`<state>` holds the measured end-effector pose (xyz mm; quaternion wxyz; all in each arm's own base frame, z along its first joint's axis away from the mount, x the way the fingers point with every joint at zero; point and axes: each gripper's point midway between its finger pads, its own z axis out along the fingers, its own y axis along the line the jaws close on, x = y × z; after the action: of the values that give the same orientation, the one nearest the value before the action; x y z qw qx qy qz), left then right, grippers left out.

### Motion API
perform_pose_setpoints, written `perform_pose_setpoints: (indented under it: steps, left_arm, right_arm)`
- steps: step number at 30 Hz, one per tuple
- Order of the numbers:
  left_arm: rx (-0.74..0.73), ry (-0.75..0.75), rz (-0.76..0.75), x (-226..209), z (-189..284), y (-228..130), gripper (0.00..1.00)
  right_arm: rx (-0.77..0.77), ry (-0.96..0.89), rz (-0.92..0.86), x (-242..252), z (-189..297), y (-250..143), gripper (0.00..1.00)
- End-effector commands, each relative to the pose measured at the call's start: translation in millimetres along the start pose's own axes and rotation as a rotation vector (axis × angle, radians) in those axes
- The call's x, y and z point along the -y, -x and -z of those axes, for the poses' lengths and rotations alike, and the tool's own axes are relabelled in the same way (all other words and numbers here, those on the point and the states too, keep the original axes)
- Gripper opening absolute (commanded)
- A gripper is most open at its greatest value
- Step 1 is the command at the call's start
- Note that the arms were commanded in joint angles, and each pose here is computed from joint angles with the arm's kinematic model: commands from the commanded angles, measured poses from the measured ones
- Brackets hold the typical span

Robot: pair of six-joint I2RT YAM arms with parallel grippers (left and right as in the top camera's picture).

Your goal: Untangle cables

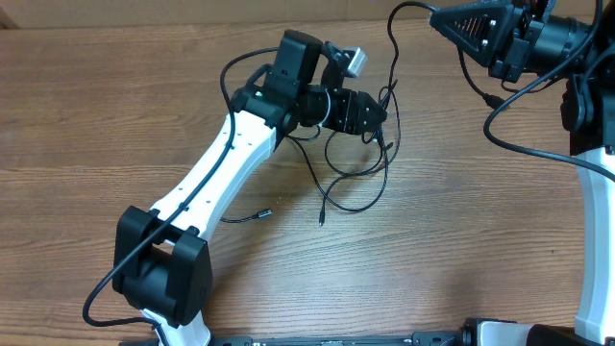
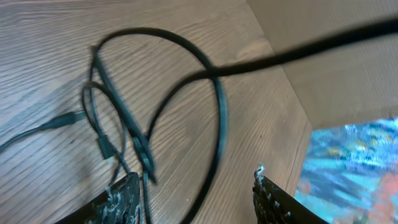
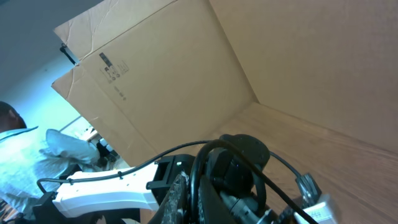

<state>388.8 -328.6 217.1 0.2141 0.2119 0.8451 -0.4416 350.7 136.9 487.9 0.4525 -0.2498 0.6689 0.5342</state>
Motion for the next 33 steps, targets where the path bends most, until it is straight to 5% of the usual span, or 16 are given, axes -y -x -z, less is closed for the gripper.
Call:
perform_pose_setpoints:
  steps: [1, 4, 7, 12, 18, 23, 27, 33]
  left_arm:
    - [0.011, -0.015, -0.095, 17.2, 1.9, 5.1, 0.58]
    - [0.013, 0.103, -0.087, -0.4, -2.3, 2.6, 0.43]
    - [0.028, 0.283, -0.068, -30.6, 2.5, 2.6, 0.04]
    - [0.047, 0.456, -0.035, -63.3, 23.5, 4.9, 0.04]
    - [0.153, 0.553, 0.027, -83.2, 95.9, 26.1, 0.04]
    - [0.247, 0.494, 0.031, -63.8, 145.1, 40.8, 0.04]
    - [0.292, 0.284, -0.041, -12.0, 158.2, 51.0, 0.04]
    - [0.317, -0.128, -0.257, 80.2, 167.4, 60.4, 0.04]
  right_arm:
    - [0.014, 0.001, 0.043, -16.1, 3.1, 9.3, 0.04]
    - [0.014, 0.001, 0.042, -16.1, 3.1, 9.2, 0.04]
    - [0.016, -0.005, 0.038, -14.9, 3.1, 9.2, 0.04]
    - [0.065, -0.21, -0.071, 24.9, 7.8, 7.7, 0.04]
    - [0.12, -0.948, -0.299, 138.1, 76.1, -30.8, 0.04]
    - [0.047, -1.403, -0.38, 173.9, 145.0, -74.2, 0.04]
    - [0.004, -1.414, -0.409, 178.0, 145.3, -85.9, 0.23]
    - [-0.088, -1.083, -0.372, 159.1, 92.6, -86.9, 0.55]
